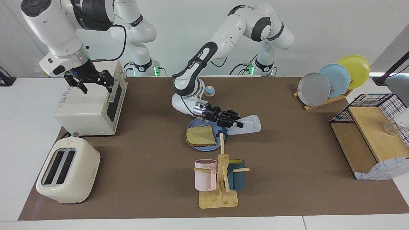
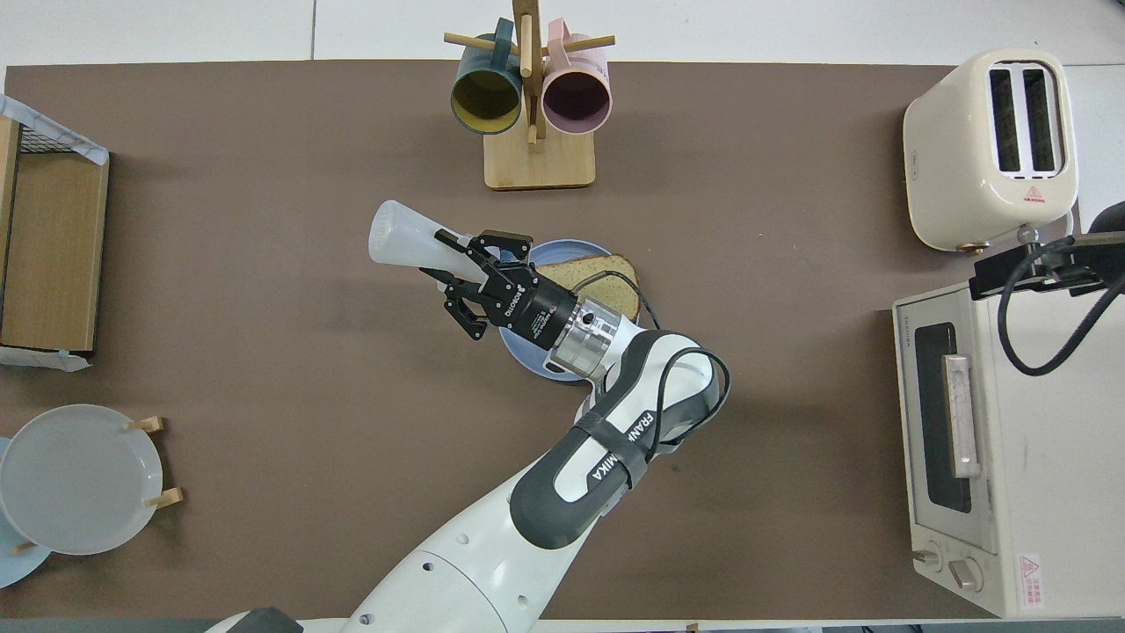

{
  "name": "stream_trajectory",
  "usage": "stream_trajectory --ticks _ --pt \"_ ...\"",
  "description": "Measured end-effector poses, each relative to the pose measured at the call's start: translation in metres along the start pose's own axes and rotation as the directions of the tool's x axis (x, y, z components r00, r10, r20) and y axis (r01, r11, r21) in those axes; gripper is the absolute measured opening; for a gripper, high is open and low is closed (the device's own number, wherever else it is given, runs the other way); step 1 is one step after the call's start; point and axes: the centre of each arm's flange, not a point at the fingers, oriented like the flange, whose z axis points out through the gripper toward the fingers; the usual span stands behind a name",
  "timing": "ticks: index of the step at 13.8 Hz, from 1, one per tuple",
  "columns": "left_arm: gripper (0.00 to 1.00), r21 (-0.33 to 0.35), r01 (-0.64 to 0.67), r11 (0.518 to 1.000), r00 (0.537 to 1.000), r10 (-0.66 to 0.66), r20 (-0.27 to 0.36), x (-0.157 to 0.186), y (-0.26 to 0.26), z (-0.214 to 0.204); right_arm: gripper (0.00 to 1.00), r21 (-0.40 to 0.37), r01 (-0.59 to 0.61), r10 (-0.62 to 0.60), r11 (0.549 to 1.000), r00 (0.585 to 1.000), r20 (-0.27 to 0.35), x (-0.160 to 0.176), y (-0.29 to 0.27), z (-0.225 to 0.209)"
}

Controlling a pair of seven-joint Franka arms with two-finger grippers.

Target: Put bread on plate and add seasoning

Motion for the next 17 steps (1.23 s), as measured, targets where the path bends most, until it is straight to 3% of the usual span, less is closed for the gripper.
stream_trajectory --ticks 5,7,10,14,17 --pt "0.41 0.016 -0.004 1.0 0.995 0.005 -0.102 -0.018 0.016 -0.08 1.0 0.0 0.003 -0.003 1.0 1.0 0.0 0.0 -0.002 0.0" --pt "0.41 0.014 0.007 1.0 0.992 -0.005 -0.123 -0.025 0.015 -0.093 1.0 -0.001 0.006 -0.006 1.0 1.0 0.0 0.0 -0.003 0.0" --pt "0.41 -0.018 0.006 1.0 0.994 -0.007 -0.11 -0.019 0.008 -0.069 1.0 0.0 0.006 -0.006 1.0 1.0 0.0 0.0 -0.003 0.0" --pt "0.41 -0.095 -0.006 0.995 0.995 -0.003 -0.096 0.001 -0.002 -0.002 1.0 0.0 0.006 -0.006 1.0 1.0 0.0 0.0 -0.003 0.0" --pt "0.41 -0.097 -0.008 0.995 0.995 -0.002 -0.102 0.002 -0.003 -0.001 1.0 0.0 0.006 -0.006 1.0 1.0 0.0 0.0 -0.003 0.0"
